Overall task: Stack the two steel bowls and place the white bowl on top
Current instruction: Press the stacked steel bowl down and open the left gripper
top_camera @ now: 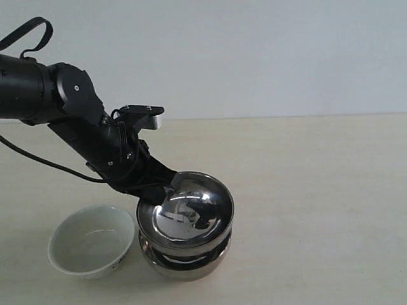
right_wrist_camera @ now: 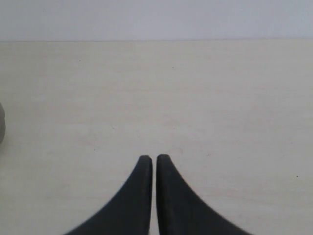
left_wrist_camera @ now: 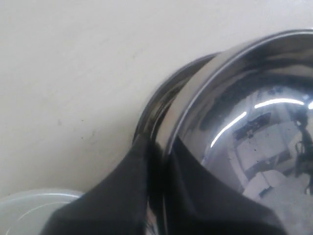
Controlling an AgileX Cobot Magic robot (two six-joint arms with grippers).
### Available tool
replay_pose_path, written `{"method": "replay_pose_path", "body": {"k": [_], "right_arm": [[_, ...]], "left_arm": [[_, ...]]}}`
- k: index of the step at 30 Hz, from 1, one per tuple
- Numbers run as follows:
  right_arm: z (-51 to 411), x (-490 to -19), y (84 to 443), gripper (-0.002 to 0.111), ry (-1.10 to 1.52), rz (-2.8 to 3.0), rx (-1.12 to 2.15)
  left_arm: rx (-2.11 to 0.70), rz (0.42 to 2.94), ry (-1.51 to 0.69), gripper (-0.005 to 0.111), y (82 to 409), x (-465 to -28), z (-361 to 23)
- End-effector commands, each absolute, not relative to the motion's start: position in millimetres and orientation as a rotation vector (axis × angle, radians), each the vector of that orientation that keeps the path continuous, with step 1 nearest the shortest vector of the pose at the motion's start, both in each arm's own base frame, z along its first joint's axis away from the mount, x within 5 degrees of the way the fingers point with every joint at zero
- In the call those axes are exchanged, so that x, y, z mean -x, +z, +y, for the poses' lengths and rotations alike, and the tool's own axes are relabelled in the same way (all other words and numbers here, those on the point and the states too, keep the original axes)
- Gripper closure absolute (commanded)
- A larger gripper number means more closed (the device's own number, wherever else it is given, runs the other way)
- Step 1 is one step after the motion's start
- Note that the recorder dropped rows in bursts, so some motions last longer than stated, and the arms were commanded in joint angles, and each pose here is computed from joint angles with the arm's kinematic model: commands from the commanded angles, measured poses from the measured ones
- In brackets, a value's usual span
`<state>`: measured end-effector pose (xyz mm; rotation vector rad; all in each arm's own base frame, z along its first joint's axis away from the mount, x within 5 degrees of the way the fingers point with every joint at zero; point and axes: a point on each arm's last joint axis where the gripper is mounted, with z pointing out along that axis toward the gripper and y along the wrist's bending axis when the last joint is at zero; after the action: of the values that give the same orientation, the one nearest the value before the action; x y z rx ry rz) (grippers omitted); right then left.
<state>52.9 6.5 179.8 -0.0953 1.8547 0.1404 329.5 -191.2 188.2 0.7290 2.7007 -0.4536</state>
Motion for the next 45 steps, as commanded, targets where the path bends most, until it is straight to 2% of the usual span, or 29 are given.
{"method": "replay_pose_path", "body": {"k": [1, 18, 20, 21, 22, 23, 25, 26, 31, 40, 42, 45], "right_arm": [[6, -53, 181, 0.108, 0.129, 1.842, 0.092], [6, -53, 181, 0.108, 0.129, 1.842, 0.092], [6, -53, 181, 0.108, 0.129, 1.842, 0.092], [6, -53, 181, 0.108, 0.129, 1.842, 0.092], [6, -53, 181, 0.108, 0.129, 1.842, 0.092], [6, -53, 181, 0.108, 0.129, 1.842, 0.092], [6, -53, 181, 0.108, 0.129, 1.842, 0.092], [6, -53, 181, 0.108, 0.129, 1.842, 0.092], [6, -53, 181, 0.108, 0.129, 1.842, 0.092], [6, -53, 181, 0.108, 0.129, 1.842, 0.092], [6, -53, 181, 0.108, 0.129, 1.842, 0.092], [6, -53, 181, 0.108, 0.129, 1.842, 0.092]], "left_arm": [[-0.718, 2.685, -0.488, 0.103, 188, -334, -194], [-0.741, 2.718, -0.495, 0.103, 183, -334, -195], [-0.734, 2.722, -0.500, 0.094, 184, -334, -196], [-0.734, 2.722, -0.500, 0.081, 184, -334, -196], [-0.735, 2.724, -0.500, 0.072, 184, -334, -196], [-0.737, 2.728, -0.501, 0.057, 184, -334, -195], [-0.738, 2.730, -0.502, 0.048, 184, -333, -195], [-0.738, 2.730, -0.502, 0.047, 184, -333, -195], [-0.736, 2.726, -0.502, 0.049, 185, -333, -195], [-0.811, 2.620, -0.436, 0.059, 219, -327, -188], [-0.802, 2.623, -0.424, 0.067, 222, -327, -186], [-0.822, 2.636, -0.405, 0.086, 221, -325, -185]]}}
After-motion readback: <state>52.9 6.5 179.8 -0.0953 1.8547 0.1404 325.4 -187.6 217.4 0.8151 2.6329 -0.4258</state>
